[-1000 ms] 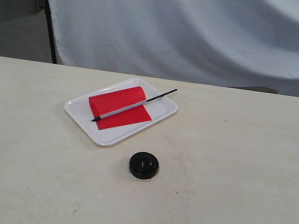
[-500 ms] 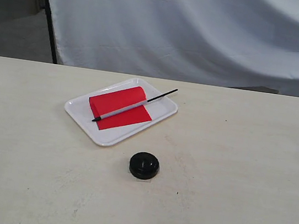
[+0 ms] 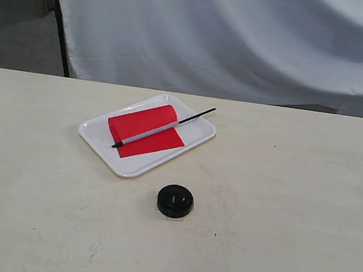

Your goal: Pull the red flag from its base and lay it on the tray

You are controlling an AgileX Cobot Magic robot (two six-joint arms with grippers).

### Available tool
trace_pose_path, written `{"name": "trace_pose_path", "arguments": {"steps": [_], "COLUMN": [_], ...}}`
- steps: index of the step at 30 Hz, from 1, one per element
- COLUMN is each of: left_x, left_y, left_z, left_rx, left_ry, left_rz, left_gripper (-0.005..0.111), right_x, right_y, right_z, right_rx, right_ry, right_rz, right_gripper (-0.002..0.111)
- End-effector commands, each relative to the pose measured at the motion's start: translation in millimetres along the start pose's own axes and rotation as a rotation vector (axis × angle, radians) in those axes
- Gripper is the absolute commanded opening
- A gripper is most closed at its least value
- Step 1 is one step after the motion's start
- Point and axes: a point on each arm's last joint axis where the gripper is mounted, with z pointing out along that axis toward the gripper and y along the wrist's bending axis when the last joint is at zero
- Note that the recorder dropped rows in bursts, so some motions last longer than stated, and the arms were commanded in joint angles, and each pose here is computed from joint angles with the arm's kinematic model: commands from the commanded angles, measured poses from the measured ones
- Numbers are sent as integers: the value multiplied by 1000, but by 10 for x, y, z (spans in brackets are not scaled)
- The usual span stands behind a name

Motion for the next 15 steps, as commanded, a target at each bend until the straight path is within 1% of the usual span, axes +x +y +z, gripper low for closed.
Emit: {"name": "trace_pose_path", "arguments": {"steps": [1,3,4,5,8,9,10,11,12,13,14,15], "left_x": [1,1,1,1,1,1,1,1,1,0,0,0], "left_y": [-5,-5,-5,-5,-5,-5,-5,-5,-5,-6,-6,-6], "left_z": [1,1,1,1,1,1,1,1,1,1,1,1], "left_rx": [9,9,9,9,9,9,9,9,9,9,9,9], "left_ry": [-5,-5,-5,-5,-5,-5,-5,-5,-5,-7,-7,-7], "left_rz": [2,2,2,2,2,2,2,2,2,2,2,2], "left_gripper": [0,0,0,0,0,0,0,0,0,0,0,0], "right_x": [-9,7,32,72,293,523,627,801,866,976,1026,1026], "right_y": [1,3,6,10,22,36,42,51,62,82,88,91], "right_z": [-7,-7,-6,-3,9,3,-6,-27,-38,-70,-89,-89], "right_rx": [-3,-5,-7,-7,-2,2,3,9,6,-4,-11,-6], "right_ry": [-22,-4,13,25,45,82,102,134,208,335,394,395], "right_rz": [6,81,161,182,186,185,185,205,214,205,174,214], "right_gripper": [-1,-1,-1,-1,-1,-1,-1,-1,-1,-1,-1,-1]}}
